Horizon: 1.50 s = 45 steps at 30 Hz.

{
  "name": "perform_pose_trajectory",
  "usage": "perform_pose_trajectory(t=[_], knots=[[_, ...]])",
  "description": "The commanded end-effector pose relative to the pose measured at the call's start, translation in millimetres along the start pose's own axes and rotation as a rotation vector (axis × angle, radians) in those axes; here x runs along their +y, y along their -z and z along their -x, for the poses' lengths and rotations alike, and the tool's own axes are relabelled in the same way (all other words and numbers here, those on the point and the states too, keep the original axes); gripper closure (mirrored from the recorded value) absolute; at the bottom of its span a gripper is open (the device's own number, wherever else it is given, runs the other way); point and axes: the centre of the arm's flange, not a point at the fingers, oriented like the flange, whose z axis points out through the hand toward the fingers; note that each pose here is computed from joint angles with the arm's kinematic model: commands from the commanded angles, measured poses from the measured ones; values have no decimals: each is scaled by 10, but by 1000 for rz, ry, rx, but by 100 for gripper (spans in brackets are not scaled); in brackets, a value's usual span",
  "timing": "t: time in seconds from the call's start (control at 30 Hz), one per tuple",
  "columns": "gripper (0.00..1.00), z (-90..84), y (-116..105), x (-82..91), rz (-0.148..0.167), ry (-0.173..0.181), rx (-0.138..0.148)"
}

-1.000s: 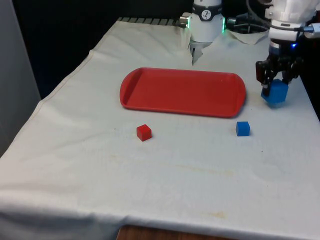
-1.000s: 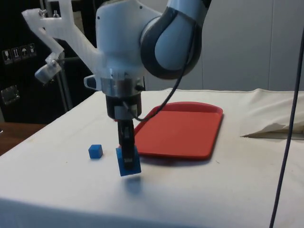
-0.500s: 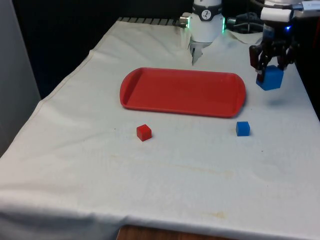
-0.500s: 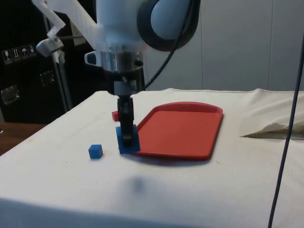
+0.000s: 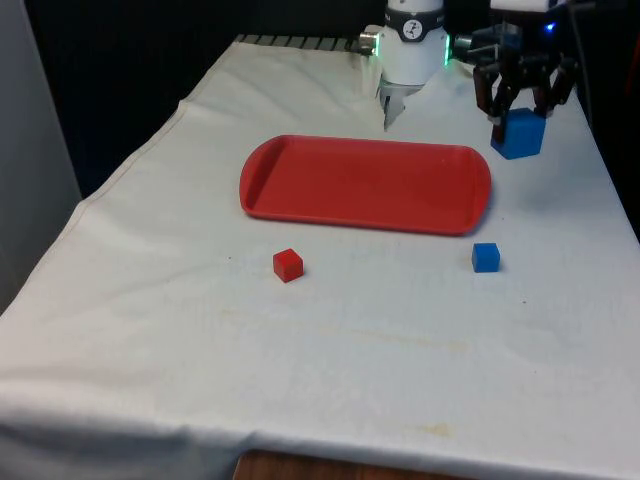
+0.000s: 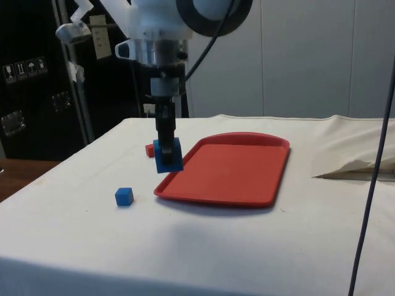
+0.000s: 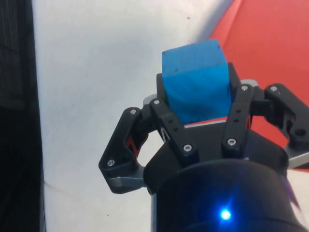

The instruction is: Pick up the largest block and place it onto the tray.

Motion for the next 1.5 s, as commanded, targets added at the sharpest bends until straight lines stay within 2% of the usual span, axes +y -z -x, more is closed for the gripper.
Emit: perform_pose_trajectory(t=[0.0, 0.27, 0.3, 0.33, 0.57, 0.6, 0.67, 0.87, 0.9, 1.07, 1.2, 1.27, 1.47], knots=[[100, 7, 22, 30, -1, -2, 0], [100, 134, 132, 258, -3, -10, 0], [100, 97, 101, 230, -3, -9, 1], [100, 154, 141, 285, -4, -11, 0], [100, 293, 217, 460, -13, -15, 0], [100, 266, 211, 422, -17, -15, 4], [100, 321, 226, 504, -15, -16, 0], [100, 419, 217, 707, -17, -23, -4], [100, 396, 204, 695, -16, -24, -2], [100, 524, 174, 876, -17, -26, -9], [100, 556, 137, 933, -17, -28, -19], [100, 614, 120, 981, -17, -28, -15], [100, 780, -18, 1107, -16, -29, -28]])
